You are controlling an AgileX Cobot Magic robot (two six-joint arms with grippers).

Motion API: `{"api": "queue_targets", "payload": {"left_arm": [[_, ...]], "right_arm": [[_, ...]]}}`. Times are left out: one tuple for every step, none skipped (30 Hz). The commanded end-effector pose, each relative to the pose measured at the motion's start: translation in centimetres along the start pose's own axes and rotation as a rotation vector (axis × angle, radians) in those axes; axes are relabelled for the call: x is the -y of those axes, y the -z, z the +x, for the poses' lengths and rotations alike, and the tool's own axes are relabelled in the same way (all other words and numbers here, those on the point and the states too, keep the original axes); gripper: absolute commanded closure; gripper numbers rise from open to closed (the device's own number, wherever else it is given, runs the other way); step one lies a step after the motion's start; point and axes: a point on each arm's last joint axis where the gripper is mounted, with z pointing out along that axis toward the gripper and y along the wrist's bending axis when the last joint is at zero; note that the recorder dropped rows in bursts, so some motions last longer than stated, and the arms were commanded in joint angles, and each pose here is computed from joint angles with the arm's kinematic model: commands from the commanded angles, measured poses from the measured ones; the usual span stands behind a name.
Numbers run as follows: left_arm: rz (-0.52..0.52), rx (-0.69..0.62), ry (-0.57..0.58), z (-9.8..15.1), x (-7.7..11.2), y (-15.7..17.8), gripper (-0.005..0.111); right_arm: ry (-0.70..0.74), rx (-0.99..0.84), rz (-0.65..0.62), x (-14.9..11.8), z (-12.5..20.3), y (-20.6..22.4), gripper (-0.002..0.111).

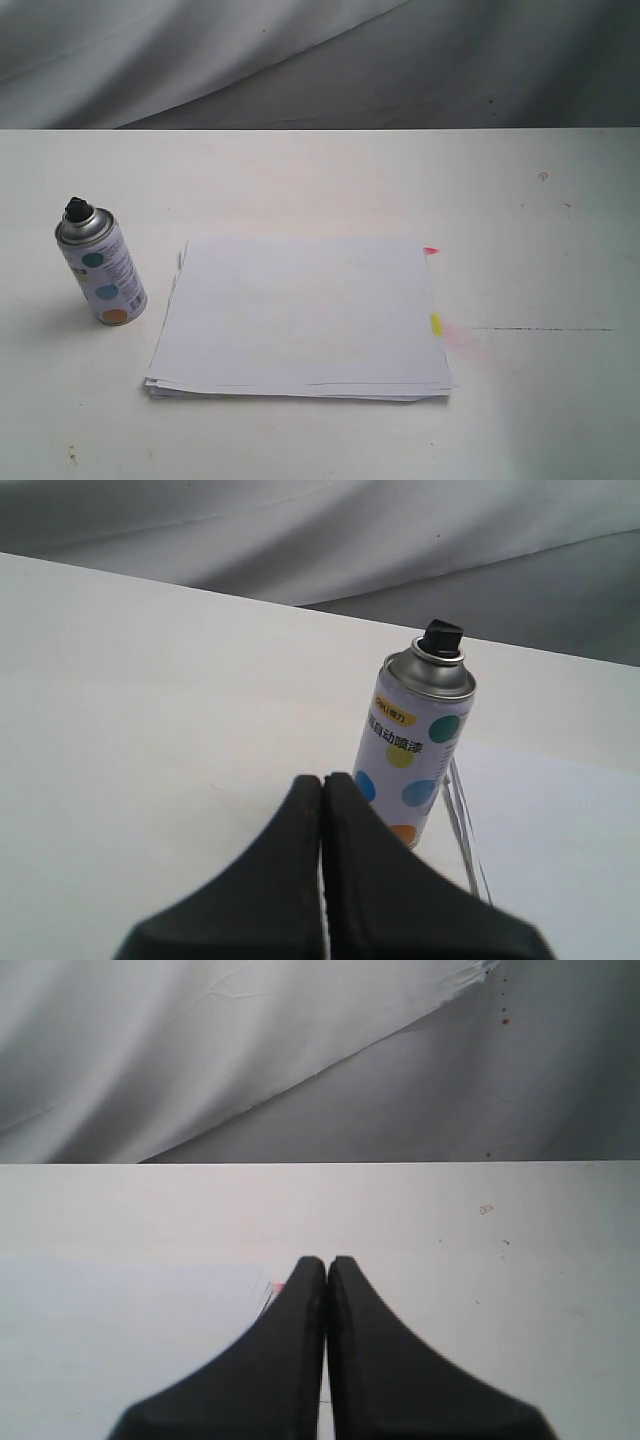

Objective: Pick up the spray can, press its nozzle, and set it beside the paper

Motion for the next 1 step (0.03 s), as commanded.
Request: {"api": "queue_targets", "payload": {"left_arm": [[0.008,0.000,-0.003,0.13,0.03,-0.03,0.107]], "right_arm": [[0.011,-0.001,0.008,0.06,0.11,0.01,0.108]]}}
